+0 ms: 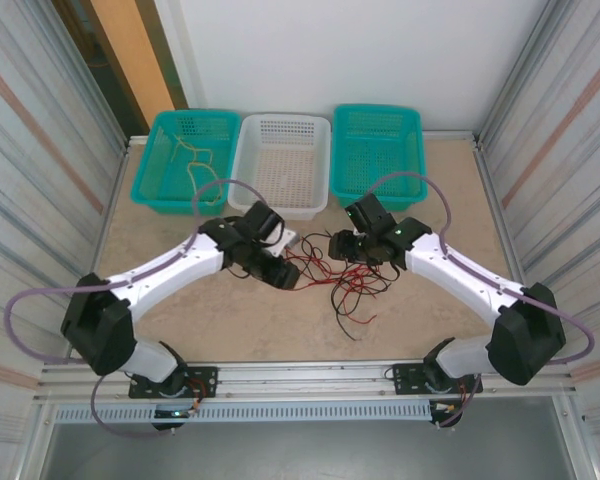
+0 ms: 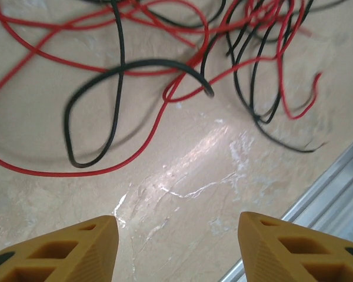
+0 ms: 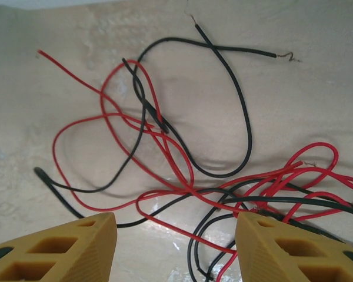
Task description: Untangle the cables
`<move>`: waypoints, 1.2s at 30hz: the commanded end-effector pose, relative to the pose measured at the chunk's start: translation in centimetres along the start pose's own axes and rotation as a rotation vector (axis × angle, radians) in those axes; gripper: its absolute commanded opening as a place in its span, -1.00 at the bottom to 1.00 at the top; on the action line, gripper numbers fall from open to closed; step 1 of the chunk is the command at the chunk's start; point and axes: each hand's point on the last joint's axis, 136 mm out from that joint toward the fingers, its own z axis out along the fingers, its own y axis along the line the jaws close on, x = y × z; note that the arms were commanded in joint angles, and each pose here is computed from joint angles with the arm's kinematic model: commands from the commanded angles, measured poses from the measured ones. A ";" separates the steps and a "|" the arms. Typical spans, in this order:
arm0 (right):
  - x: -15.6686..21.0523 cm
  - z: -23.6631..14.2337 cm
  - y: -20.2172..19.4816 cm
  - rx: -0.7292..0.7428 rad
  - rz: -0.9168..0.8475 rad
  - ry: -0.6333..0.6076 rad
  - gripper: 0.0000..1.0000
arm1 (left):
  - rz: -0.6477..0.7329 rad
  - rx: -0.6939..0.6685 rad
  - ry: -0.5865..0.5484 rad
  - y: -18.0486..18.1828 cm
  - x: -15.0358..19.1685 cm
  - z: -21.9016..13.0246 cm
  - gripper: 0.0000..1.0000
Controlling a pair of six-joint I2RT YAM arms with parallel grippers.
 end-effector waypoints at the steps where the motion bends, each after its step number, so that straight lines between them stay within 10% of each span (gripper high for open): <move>1: -0.1 -0.2 1.1 -0.024 0.003 0.001 0.10 | 0.041 -0.142 -0.001 2.2 -1.4 0.0 0.14; 11: 0.6 0.6 4.1 -0.160 0.014 0.021 0.17 | -0.005 -0.322 -0.032 5.3 -3.3 0.2 0.01; 23: 2.6 5.0 8.3 -0.185 -0.129 0.153 0.06 | -0.355 0.078 -0.281 6.0 -3.2 -7.5 -0.06; 27: 2.7 6.3 9.1 -0.190 -0.152 0.194 -0.15 | -0.333 0.076 -0.304 5.8 -2.8 -8.5 -0.03; 32: 2.1 5.3 10.3 -0.188 -0.200 0.174 -0.98 | -0.330 0.115 -0.321 5.1 -3.1 -8.7 -0.03; 36: 0.6 1.4 12.5 -0.288 -0.231 0.094 -1.00 | -0.300 0.194 -0.368 3.8 -4.1 -9.3 0.03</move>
